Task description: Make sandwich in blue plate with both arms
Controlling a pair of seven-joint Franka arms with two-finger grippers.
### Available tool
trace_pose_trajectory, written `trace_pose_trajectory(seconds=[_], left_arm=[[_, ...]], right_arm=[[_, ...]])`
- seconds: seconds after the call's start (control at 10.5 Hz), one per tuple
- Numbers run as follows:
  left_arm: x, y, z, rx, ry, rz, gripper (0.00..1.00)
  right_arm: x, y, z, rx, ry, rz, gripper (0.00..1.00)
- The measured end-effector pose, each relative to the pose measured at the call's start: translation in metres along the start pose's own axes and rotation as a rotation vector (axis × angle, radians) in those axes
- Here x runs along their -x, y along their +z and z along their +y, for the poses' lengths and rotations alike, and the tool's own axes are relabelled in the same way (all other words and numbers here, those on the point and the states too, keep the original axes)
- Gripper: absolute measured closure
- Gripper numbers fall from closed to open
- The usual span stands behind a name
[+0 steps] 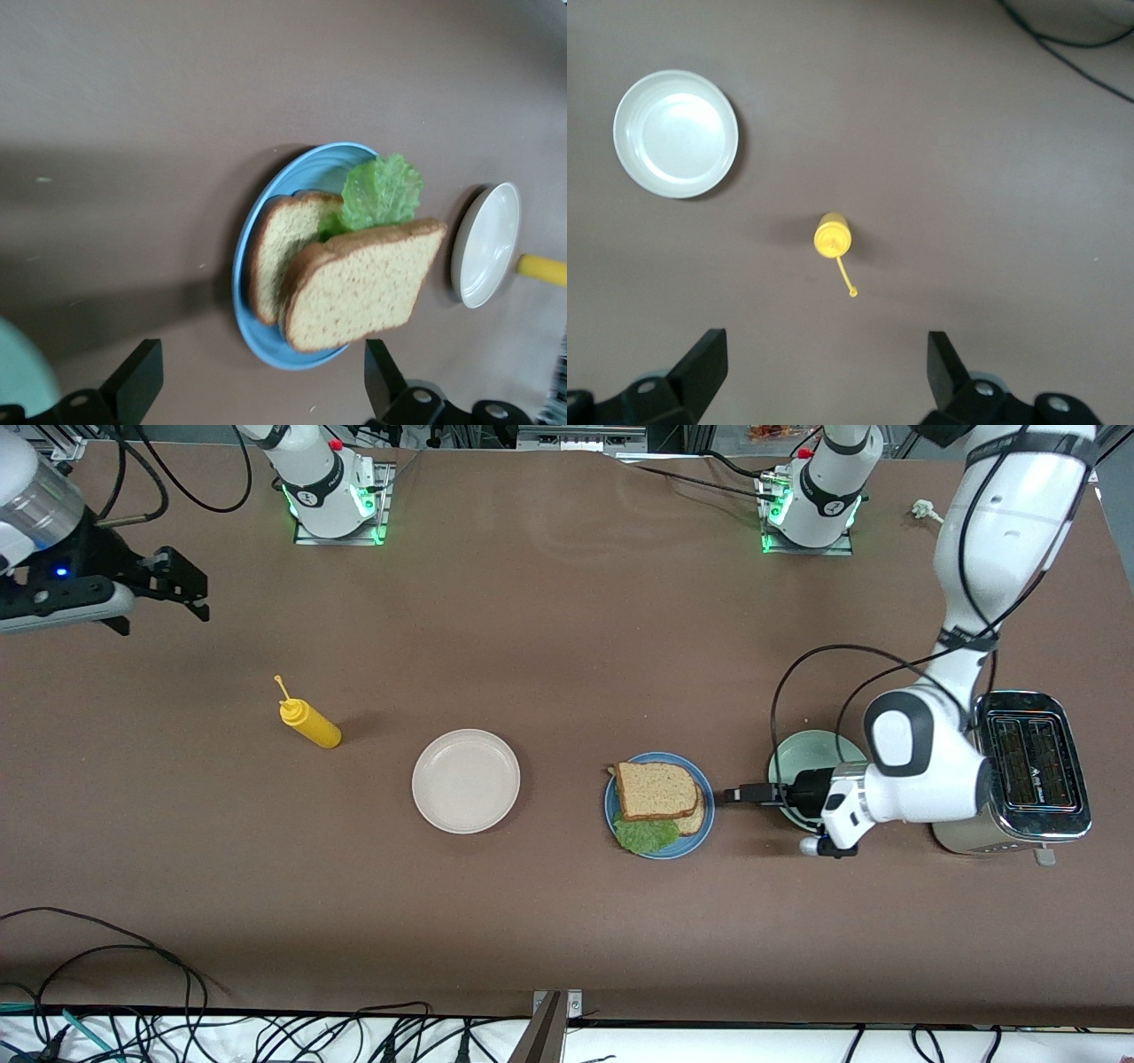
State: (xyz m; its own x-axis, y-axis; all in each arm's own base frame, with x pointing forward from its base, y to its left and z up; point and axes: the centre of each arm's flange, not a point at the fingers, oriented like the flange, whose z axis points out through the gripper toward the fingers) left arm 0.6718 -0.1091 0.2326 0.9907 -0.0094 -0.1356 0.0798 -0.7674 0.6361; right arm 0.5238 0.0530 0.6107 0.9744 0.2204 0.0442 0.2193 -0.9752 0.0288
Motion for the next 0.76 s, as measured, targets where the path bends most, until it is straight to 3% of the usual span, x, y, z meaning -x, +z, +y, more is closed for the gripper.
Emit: trace_pose_trajectory(seconds=[0.38, 0.76], left_arm=[[0.042, -0.058, 0.037, -0.215, 0.143, 0.053, 0.00], [0.075, -0.099, 0.046, -0.263, 0.152, 0.118, 0.00]], right_arm=[[-0.014, -0.007, 0.016, 0.022, 0.084, 0.026, 0.00], [-0.015, -0.007, 0.032, 0.024, 0.138, 0.044, 0.00]])
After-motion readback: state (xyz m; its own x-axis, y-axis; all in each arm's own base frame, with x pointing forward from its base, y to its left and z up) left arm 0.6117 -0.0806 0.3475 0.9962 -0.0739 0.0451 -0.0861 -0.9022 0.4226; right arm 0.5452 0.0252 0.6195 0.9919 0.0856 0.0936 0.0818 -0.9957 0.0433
